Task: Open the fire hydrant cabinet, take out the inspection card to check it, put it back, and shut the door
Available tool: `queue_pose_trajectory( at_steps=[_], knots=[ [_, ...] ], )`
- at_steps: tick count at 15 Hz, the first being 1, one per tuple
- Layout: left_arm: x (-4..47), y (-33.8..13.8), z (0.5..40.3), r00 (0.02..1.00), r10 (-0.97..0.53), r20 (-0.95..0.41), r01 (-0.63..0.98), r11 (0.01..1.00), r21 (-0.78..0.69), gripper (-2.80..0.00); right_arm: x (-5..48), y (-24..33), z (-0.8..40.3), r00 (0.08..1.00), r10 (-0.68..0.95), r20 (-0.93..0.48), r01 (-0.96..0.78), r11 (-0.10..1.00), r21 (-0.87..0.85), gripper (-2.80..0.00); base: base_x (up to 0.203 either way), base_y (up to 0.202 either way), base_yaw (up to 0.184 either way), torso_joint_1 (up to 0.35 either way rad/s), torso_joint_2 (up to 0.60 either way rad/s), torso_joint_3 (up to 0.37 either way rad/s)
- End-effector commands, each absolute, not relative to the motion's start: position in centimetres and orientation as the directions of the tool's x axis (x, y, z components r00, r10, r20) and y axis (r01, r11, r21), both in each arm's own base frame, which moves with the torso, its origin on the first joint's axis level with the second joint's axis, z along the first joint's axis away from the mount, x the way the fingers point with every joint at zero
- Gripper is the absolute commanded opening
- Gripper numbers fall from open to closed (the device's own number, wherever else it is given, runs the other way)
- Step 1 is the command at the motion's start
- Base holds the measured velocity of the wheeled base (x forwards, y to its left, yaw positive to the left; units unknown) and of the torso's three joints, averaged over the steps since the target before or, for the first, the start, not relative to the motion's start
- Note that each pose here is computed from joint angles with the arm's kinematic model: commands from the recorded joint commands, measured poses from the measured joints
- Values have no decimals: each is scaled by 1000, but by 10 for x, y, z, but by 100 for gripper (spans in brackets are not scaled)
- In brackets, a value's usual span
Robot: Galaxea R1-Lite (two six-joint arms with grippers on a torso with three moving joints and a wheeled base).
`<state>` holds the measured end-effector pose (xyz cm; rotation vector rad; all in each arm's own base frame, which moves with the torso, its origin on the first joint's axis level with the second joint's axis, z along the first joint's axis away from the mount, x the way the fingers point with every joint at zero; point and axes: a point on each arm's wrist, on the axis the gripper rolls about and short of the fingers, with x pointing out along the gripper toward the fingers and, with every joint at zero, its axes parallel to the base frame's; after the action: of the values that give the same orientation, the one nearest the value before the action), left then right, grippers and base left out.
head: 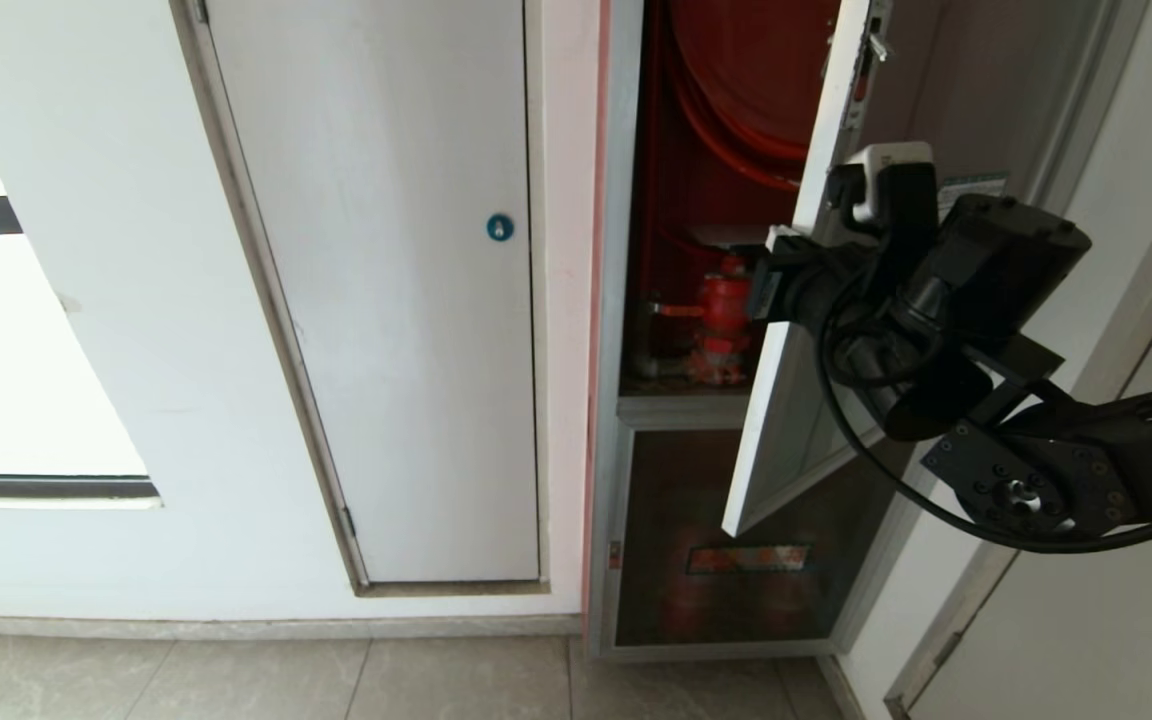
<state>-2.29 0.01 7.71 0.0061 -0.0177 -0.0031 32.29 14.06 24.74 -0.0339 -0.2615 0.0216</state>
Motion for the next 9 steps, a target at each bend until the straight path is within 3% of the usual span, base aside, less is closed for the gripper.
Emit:
queue_pose_trajectory(
  at_steps=[1, 9],
  knots=[
    [-22, 0, 74, 1000, -3, 5, 3, 1000, 6, -280, 316, 137, 253, 962, 19, 273, -11, 1000, -29, -280, 0, 0, 0, 0, 0, 0],
    [-22, 0, 74, 1000, -3, 6, 3, 1000, 6, -280, 295, 125, 257, 963, 3, 270, 3, 1000, -25, -280, 0, 0, 0, 0, 0, 0]
  ],
)
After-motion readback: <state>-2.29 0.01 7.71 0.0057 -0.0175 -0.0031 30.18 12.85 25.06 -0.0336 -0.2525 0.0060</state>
